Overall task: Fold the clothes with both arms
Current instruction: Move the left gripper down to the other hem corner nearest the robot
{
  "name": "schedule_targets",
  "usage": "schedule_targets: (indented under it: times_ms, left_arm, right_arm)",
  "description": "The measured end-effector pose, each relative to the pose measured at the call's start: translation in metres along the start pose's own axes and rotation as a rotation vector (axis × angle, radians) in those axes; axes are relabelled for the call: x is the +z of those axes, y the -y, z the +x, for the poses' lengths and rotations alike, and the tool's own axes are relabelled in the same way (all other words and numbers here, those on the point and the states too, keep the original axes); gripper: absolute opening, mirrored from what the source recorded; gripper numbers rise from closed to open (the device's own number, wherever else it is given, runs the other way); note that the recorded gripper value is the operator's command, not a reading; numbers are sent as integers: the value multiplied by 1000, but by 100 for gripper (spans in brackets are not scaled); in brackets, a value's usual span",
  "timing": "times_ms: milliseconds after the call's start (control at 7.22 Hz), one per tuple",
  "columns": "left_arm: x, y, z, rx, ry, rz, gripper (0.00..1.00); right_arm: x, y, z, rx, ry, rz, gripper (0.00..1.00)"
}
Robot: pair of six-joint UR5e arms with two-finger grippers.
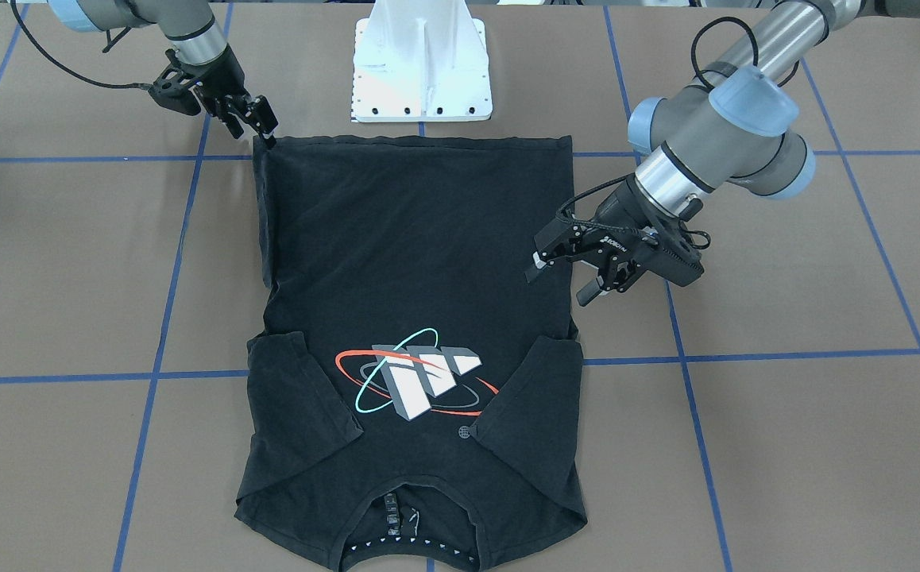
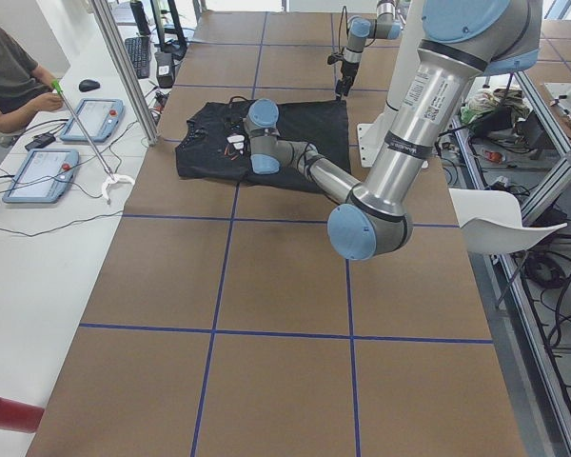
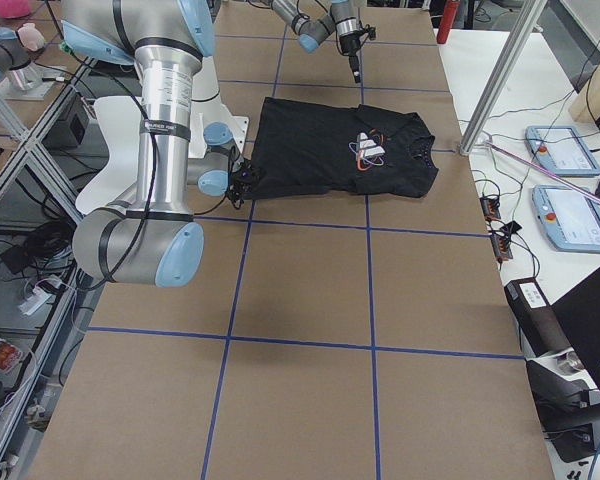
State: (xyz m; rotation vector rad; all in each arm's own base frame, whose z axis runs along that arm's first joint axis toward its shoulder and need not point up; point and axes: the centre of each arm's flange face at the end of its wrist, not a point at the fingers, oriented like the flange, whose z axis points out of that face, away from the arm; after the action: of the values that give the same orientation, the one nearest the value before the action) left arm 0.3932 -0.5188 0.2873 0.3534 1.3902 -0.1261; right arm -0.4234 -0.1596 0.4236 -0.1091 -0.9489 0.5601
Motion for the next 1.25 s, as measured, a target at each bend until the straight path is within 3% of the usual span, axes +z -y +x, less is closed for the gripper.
schedule_targets:
  times_ms: [138,277,554,692,1246]
  left_arm:
    - [0,0,-1,-1,2,0,99]
    - [0,-1,-2,-1,3,-1,99]
    - [0,-1,-3,-2,5,-1,99]
    - [0,-1,-4,-3,6,-1,99]
    - [0,-1,-5,-3,6,-3,98]
  right_arm:
    - [1,-3,2,-5,-5,-5,81]
    - [2,-6,4,-8,-10,-8,68]
    - [4,-10,6,-9,-13,-14,26]
    - [4,-10,6,-2,-13,-14,0]
    - [4,-19,6,-7,10,12,0]
